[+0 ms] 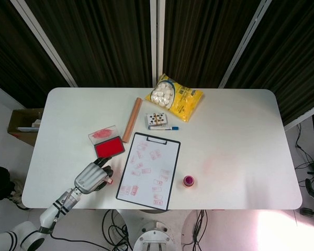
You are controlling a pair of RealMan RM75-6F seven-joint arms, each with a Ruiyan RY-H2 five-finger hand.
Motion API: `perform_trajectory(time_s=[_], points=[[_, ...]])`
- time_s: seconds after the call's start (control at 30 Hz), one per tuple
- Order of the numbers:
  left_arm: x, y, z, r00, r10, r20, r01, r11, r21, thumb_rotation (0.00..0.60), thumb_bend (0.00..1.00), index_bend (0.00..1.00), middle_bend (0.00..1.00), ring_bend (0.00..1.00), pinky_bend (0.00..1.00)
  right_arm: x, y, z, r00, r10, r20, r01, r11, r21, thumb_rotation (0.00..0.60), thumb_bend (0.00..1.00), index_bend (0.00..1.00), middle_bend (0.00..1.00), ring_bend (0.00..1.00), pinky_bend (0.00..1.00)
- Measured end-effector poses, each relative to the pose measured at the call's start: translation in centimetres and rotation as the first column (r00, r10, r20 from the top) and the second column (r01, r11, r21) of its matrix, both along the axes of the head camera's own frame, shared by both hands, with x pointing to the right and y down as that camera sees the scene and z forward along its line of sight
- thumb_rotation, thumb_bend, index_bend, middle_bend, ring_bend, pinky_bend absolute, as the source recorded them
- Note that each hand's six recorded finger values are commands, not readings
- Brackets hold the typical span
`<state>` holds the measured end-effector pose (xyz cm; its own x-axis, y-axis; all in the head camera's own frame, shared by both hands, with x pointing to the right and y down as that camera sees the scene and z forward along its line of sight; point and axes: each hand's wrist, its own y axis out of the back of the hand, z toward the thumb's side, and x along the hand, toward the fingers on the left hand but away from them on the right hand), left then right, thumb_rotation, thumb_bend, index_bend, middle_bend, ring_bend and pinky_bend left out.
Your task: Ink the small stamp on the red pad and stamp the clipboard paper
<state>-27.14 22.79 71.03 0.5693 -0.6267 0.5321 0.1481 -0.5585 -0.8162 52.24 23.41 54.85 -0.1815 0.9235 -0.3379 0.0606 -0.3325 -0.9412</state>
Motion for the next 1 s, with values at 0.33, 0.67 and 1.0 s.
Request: perform_trajectory(time_s=[0.33, 0.67, 1.0], points=[[0.02, 0.17, 0.25, 1.000, -0.019, -0.017, 0.019, 1.000, -0.025, 0.600, 0.33, 0.50, 0.48, 0.13, 0.21, 0.16, 0.22, 0.20, 1.000, 0.005, -0.005, -0.005, 1.000, -0.010, 0.600, 0.31, 0.00, 0.00, 0.00, 0.00], [-0.25, -0.26, 0.42, 0.999, -0.030, -0.018, 0.029, 0.999, -0.019, 0.600, 0.33, 0.55, 0.53, 0.15, 0.21, 0.09, 0.27, 0.36, 1.000, 0.003, -0.007, -0.003, 1.000, -0.016, 0.600, 0.31, 0.00, 0.00, 0.00, 0.00], [-0.42, -0.49, 0.51, 0.999, -0.036, -0.023, 0.036, 0.999, -0.024, 0.600, 0.33, 0.56, 0.56, 0.17, 0.21, -0.06, 0.40, 0.55, 1.000, 0.000, -0.010, 0.000, 1.000, -0.023, 0.600, 0.31, 0.00, 0.00, 0.00, 0.00]])
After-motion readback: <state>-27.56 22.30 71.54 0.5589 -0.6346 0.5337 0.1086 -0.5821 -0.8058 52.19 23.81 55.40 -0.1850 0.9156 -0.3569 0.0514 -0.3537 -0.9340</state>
